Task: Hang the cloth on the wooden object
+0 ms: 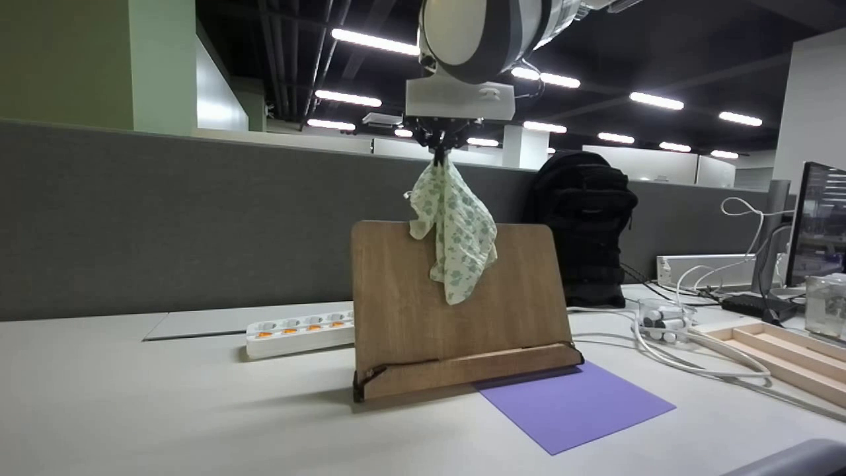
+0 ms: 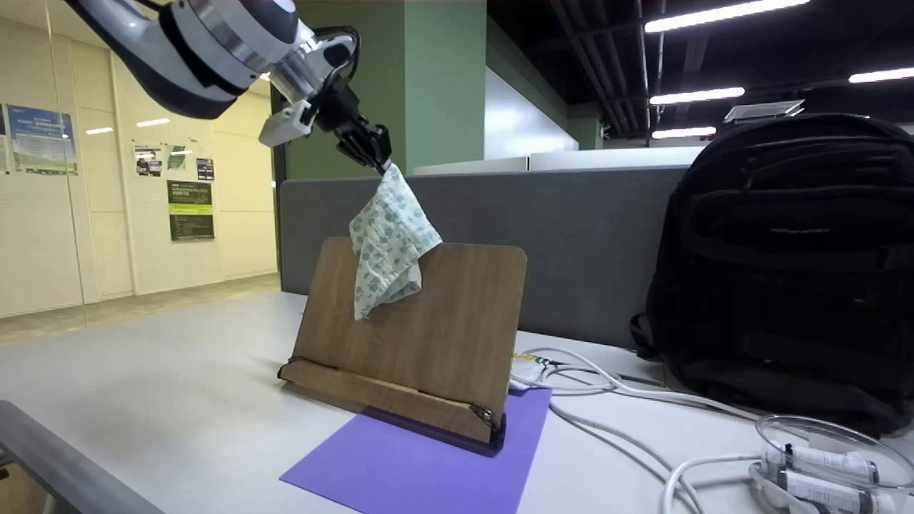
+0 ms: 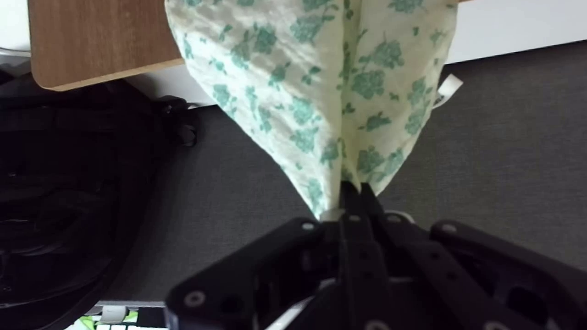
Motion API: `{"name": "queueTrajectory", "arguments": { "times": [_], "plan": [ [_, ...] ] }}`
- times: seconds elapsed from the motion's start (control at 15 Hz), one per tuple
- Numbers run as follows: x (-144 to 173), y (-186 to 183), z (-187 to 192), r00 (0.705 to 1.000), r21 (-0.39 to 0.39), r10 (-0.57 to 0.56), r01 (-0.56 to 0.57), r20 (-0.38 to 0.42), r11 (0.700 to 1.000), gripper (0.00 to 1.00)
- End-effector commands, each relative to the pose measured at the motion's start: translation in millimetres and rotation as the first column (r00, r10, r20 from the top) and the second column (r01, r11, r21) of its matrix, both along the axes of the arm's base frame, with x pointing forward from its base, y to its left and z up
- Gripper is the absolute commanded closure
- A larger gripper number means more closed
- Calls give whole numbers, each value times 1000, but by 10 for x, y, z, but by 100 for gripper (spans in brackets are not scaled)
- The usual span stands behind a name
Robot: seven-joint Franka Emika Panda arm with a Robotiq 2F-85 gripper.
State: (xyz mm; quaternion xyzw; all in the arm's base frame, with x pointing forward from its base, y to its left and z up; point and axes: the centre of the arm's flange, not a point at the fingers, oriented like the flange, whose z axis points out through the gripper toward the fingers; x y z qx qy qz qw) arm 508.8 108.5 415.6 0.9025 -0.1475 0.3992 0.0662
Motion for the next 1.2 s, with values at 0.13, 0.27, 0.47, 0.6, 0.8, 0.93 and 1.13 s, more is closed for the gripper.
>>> {"name": "queueTrajectory", "arguments": {
  "times": [0.13, 0.27, 0.47, 0.6, 0.8, 0.93, 1.13],
  "plan": [
    [383, 60, -13, 999, 36, -50, 49, 11, 998, 100],
    [421, 59, -41, 998, 50, -59, 60, -13, 997, 73],
    [449, 65, -59, 997, 69, -74, 76, -35, 995, 54],
    [452, 76, -42, 997, 80, -65, 67, -38, 995, 40],
    [413, 99, 14, 1000, 67, -11, 12, -15, 998, 19],
    [381, 114, 76, 999, 50, 39, -39, 4, 998, 6],
    [338, 113, 188, 993, 17, 111, -111, 32, 994, 0]
  ]
}}
